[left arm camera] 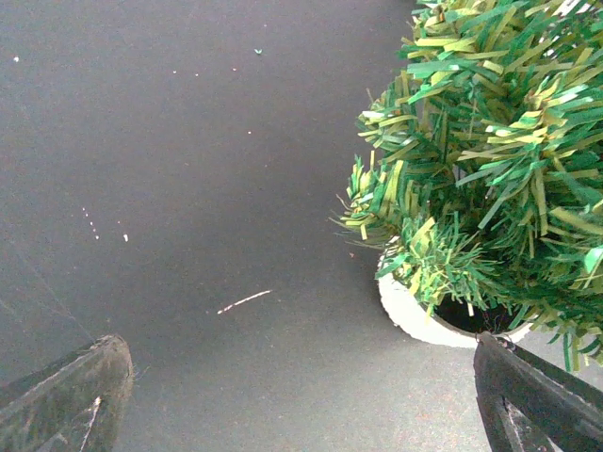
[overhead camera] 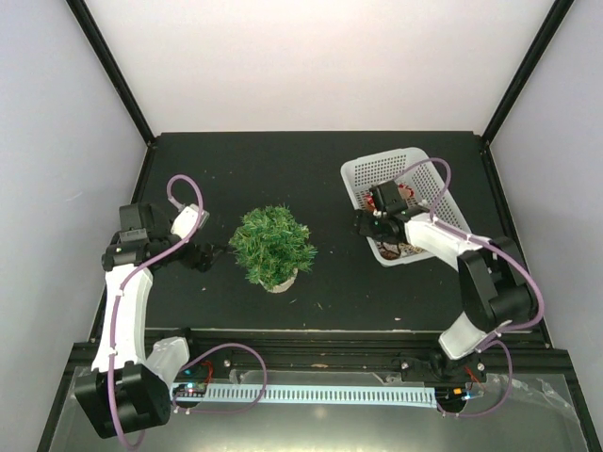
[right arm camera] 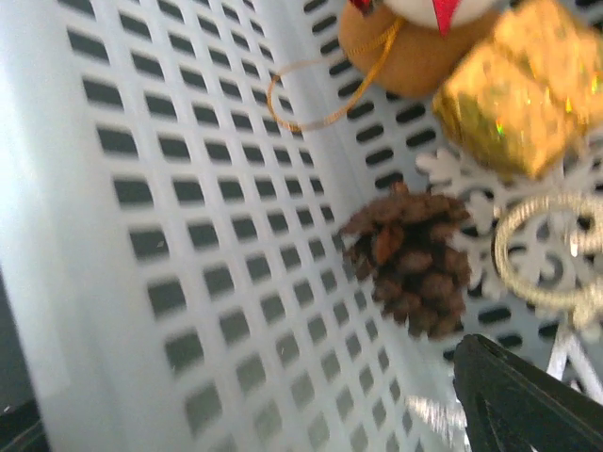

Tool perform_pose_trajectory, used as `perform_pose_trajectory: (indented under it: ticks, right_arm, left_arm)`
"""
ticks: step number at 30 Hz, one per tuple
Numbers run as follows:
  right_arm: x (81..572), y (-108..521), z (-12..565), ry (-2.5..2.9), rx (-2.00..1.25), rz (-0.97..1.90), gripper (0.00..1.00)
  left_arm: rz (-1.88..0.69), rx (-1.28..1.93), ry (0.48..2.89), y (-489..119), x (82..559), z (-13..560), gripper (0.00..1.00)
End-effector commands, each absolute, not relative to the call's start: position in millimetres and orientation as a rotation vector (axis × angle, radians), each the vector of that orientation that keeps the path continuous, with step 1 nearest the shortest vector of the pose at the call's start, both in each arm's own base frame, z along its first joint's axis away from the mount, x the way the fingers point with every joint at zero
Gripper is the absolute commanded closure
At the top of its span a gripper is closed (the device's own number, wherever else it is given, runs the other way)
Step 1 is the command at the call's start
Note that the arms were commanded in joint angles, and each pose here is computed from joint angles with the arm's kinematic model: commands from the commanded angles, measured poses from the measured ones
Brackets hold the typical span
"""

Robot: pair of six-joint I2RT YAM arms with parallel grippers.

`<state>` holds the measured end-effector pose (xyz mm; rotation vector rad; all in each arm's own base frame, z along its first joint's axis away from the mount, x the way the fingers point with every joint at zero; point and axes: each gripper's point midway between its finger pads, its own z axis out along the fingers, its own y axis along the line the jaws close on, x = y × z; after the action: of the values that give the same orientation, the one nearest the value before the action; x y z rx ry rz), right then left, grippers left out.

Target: Decorate the small christmas tree

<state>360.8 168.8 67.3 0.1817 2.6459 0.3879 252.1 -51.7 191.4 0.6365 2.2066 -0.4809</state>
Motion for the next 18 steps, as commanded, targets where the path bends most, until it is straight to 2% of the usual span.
perform_pose_trajectory:
  ticks: [1,8,18]
  right_arm:
    - [347.5,170.7,81.0,2.589,0.356,0.535,0.15]
    - [324.4,182.2,94.5,2.536,0.57,0.755,0.16]
    - [301.7,228.8,120.6,2.52,0.661,0.949,0.12]
  left_arm:
    - [-0.431,0.652,2.189,-44.2,259.9,188.0,0.01]
    - [-0.433,0.632,2.199,-36.4,262.8,179.3,0.01]
    - [-0.472,0.608,2.21,-28.1,261.0,170.6,0.01]
